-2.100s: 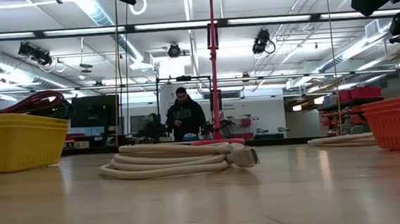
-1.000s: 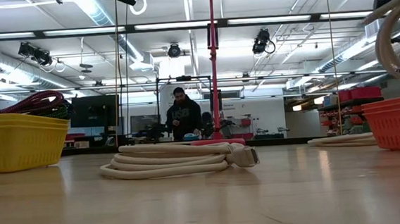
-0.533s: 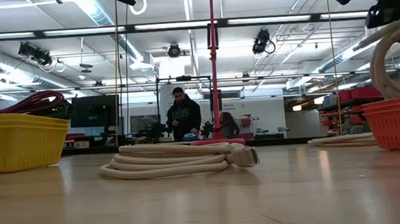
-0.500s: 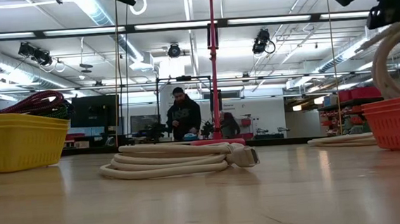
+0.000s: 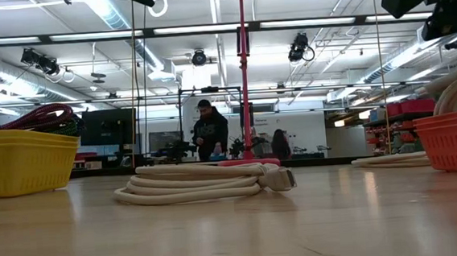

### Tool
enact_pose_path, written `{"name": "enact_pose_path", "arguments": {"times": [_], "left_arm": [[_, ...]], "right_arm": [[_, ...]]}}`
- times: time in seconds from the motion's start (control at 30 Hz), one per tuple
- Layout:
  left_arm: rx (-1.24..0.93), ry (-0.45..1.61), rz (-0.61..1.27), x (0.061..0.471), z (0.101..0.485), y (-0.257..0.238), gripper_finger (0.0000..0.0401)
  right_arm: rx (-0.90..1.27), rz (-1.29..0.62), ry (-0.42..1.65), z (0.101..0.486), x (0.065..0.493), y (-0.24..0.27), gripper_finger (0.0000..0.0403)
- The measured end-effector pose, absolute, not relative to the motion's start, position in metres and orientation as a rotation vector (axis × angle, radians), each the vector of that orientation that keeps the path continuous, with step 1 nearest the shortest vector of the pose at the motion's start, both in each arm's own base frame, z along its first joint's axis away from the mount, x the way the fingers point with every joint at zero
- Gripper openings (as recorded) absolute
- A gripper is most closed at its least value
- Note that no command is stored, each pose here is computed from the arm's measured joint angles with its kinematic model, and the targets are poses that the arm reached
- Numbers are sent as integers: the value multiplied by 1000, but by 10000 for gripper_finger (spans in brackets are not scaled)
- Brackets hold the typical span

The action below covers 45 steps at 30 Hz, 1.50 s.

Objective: Pick & Place USB Port
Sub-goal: Put the brown HDMI cable into the orange bin

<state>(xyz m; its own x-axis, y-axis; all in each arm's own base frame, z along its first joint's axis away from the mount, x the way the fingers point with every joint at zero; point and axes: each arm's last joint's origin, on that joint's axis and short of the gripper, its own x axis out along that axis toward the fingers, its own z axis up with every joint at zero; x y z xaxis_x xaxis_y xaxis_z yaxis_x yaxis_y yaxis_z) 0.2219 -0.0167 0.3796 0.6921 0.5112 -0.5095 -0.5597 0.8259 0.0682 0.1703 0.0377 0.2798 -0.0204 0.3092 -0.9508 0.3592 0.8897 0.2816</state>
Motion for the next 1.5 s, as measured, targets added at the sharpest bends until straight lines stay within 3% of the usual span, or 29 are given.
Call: {"name": "enact_pose_path", "arguments": {"times": [0.3,0.57,0.8,1.07,1.5], "left_arm": [[-96,539,599,222,380,-17,172],[-106,536,602,222,380,-17,172],[-112,533,603,222,380,-17,172],[-155,523,608,222,380,-17,172],[-186,513,617,222,380,-17,172]], "right_arm": [[473,-77,1599,279,171,35,113],[428,-185,1465,282,176,20,106],[350,-372,1352,284,181,-13,101],[337,-457,1303,283,182,-56,130],[409,-474,1403,202,167,-92,162]]}}
